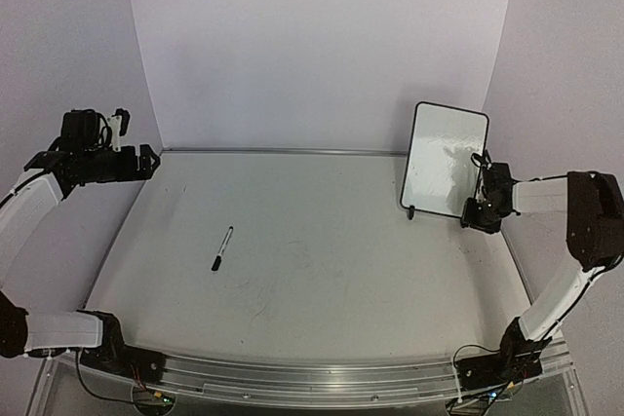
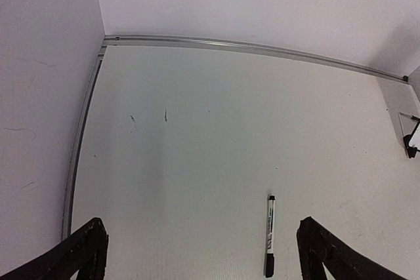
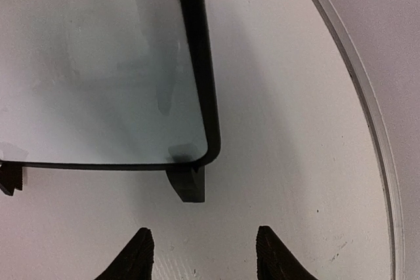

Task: Write a sentence on the whiteboard
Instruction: Pick up the whiteboard stand from the corner of the board.

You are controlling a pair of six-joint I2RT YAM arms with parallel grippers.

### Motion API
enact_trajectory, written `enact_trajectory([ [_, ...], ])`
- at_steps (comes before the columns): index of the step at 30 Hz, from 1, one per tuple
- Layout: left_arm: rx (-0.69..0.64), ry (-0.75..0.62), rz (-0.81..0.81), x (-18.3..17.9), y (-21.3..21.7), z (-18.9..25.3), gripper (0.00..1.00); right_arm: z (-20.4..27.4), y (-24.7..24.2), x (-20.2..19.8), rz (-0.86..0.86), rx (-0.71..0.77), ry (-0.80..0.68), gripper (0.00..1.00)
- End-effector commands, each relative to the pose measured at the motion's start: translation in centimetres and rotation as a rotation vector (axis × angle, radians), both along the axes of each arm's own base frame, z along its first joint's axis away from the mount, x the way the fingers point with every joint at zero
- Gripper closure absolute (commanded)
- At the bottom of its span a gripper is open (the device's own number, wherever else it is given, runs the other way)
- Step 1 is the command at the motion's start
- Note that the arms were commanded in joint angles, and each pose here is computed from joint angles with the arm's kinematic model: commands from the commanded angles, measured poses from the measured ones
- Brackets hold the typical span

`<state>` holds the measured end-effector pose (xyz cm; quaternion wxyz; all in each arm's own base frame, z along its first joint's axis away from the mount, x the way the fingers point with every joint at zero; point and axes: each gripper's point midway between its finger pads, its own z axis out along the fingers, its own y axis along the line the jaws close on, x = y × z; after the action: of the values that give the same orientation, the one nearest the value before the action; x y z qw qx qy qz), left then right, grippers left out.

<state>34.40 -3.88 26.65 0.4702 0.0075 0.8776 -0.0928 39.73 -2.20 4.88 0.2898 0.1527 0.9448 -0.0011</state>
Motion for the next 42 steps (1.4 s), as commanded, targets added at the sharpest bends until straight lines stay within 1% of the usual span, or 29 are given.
enact_trajectory([
  [1, -0.009, -0.046, -0.040, 0.7, -0.7, 1.0, 0.01, 0.3, -0.1, 2.6, 0.027, -0.022, -0.029, 0.57],
  [8, -0.019, -0.036, -0.049, 0.7, -0.9, 0.6, 0.01, 0.0, -0.2, 3.7, 0.032, -0.030, -0.027, 0.69],
  [12, -0.022, -0.036, -0.051, 0.8, -1.0, 0.7, 0.00, -0.2, -0.1, 3.9, 0.038, -0.037, -0.018, 0.74],
  [36, -0.020, -0.037, -0.051, 0.7, -0.9, 0.8, 0.00, -1.8, -0.6, 3.3, 0.051, -0.103, 0.050, 0.90],
  [39, -0.020, -0.040, -0.051, 0.7, -0.9, 0.9, 0.01, -1.9, -0.7, 3.3, 0.050, -0.109, 0.054, 0.93],
  [42, -0.019, -0.041, -0.049, 0.7, -0.9, 0.9, 0.01, -1.7, 0.5, 3.3, 0.077, -0.119, 0.050, 1.00],
])
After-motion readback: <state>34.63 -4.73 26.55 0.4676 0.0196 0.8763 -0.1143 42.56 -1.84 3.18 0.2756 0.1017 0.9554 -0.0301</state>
